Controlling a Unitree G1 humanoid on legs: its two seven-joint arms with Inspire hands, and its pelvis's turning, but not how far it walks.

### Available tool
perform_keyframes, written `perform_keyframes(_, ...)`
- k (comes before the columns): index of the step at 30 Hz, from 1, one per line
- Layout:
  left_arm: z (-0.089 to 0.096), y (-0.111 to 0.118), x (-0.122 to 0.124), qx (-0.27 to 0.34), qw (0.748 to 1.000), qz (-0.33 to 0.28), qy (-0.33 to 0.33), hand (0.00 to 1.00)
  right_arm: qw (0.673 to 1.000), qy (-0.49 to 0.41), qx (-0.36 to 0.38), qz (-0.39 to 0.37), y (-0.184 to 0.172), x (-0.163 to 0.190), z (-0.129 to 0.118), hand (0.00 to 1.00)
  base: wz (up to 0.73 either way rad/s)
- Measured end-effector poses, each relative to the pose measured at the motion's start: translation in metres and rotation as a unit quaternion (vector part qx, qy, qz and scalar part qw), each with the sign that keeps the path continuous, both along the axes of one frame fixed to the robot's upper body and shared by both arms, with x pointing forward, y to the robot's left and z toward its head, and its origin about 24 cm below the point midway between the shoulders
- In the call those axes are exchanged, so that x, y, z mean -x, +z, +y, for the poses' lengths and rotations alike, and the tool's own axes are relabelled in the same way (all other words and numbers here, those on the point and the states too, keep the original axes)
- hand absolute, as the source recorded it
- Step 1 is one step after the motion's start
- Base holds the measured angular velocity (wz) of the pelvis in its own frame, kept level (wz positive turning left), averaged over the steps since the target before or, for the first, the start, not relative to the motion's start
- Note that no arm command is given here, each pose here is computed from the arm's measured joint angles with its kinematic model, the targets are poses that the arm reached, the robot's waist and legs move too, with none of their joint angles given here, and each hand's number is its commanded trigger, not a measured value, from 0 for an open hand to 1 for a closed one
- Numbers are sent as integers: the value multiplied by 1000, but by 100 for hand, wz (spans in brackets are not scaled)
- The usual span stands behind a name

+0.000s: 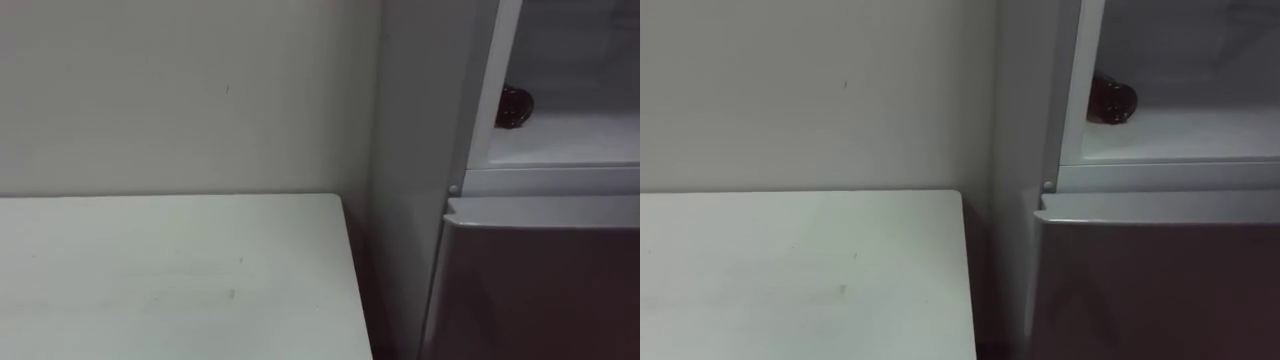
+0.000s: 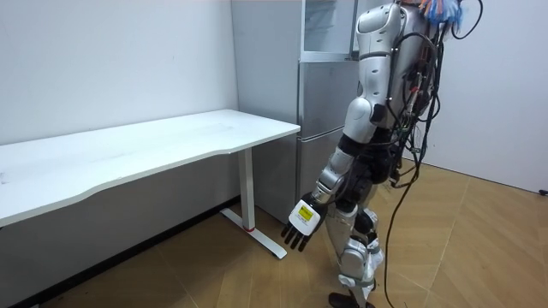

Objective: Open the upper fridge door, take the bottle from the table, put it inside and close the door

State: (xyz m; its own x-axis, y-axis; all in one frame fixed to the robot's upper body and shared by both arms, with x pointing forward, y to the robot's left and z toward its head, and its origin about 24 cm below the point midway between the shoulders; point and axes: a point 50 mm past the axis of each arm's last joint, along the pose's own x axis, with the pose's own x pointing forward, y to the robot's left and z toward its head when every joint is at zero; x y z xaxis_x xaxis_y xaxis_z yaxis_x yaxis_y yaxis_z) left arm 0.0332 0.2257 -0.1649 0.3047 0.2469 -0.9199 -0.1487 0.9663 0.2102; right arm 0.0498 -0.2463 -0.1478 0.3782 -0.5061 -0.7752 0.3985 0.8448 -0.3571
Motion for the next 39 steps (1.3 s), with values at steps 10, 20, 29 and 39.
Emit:
perform_keyframes(10, 2, 0, 5, -3, 1000, 7, 9, 0, 997, -52, -50, 31, -7, 18, -5, 0, 0)
perform_keyframes(20, 13, 2, 16, -17, 999, 16, 49, 0, 984, -172, -51, 7, -3, 25, -23, 0, 0)
perform_keyframes(29, 27, 6, 24, -38, 996, 14, 78, 0, 943, -323, 5, -79, 20, 7, -59, 0, 0)
perform_keyframes(39, 37, 11, 33, -61, 995, 16, 73, 0, 884, -411, 110, -192, 75, -23, -116, 0, 0)
